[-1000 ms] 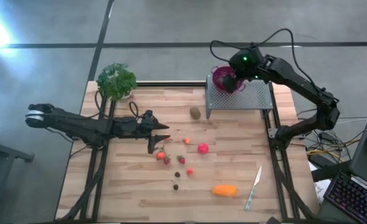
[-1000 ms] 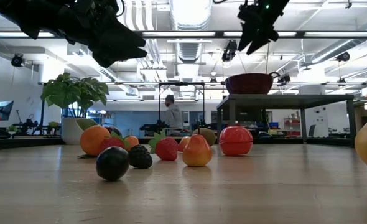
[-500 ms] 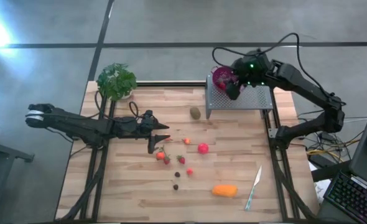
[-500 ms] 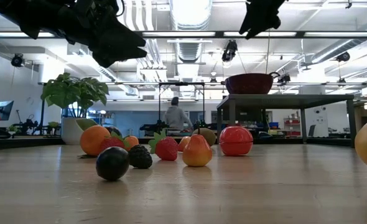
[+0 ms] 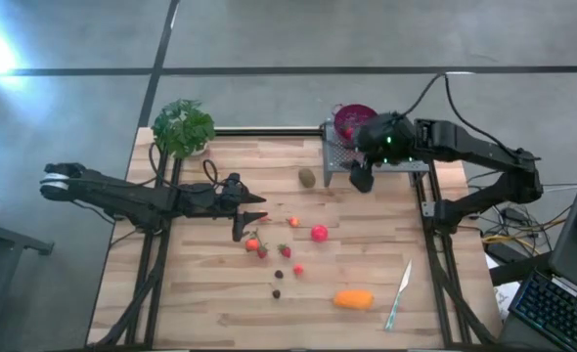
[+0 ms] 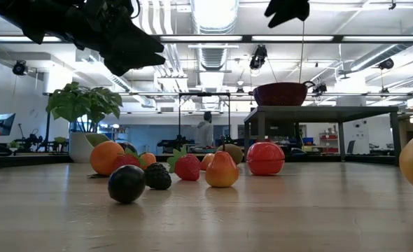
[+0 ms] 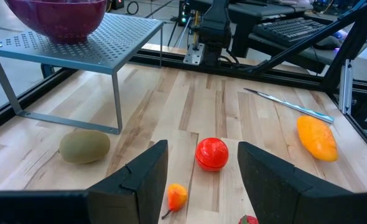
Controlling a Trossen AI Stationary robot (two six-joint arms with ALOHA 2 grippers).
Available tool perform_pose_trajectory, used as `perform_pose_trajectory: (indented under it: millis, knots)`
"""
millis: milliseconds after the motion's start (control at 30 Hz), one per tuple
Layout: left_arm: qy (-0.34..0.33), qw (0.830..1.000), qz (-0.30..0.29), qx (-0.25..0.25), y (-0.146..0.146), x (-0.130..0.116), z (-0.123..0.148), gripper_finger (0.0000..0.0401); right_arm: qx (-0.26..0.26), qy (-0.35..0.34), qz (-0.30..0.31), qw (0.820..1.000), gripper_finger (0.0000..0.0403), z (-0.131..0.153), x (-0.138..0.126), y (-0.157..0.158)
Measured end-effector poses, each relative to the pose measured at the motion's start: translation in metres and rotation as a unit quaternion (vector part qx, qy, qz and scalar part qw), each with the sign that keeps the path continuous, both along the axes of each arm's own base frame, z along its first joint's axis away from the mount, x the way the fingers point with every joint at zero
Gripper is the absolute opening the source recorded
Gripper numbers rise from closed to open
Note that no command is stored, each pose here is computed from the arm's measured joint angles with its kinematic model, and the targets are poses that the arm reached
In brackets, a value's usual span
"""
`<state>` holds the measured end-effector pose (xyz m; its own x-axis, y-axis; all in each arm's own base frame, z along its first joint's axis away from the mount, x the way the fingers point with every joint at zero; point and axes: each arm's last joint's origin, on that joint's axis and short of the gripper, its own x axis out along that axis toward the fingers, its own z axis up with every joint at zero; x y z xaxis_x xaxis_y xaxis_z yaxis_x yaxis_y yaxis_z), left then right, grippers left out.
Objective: Pick & Place Fruit
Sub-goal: Put the peach into the violet strainer bowl on the shelf
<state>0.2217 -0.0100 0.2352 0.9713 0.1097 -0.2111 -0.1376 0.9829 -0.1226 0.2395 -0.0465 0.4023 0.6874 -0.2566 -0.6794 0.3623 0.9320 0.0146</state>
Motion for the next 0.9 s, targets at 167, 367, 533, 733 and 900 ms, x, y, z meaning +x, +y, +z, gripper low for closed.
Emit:
perform_pose_trajectory:
  millis: [167, 367, 533, 733, 900]
  knots:
    - [0.0, 1.0, 0.0, 0.0, 0.0, 0.0, 0.0, 0.02, 0.045, 0.025, 0.018, 0.998, 0.0251, -0.006, -0.001, 0.03]
    - [0.0, 1.0, 0.0, 0.0, 0.0, 0.0, 0.0, 0.02, 0.107, 0.071, 0.018, 0.991, 0.0237, -0.017, -0.008, 0.067]
    - [0.0, 1.0, -0.001, 0.001, 0.0, 0.0, 0.0, 0.02, 0.153, 0.099, 0.008, 0.983, 0.0224, -0.029, -0.015, 0.097]
    - [0.0, 1.0, -0.002, 0.01, 0.0, 0.0, 0.0, 0.02, 0.214, 0.122, -0.034, 0.969, 0.0221, -0.046, -0.024, 0.128]
    - [-0.003, 0.999, -0.007, 0.034, 0.0, 0.0, 0.001, 0.02, 0.265, 0.141, -0.085, 0.95, 0.0232, -0.059, -0.034, 0.151]
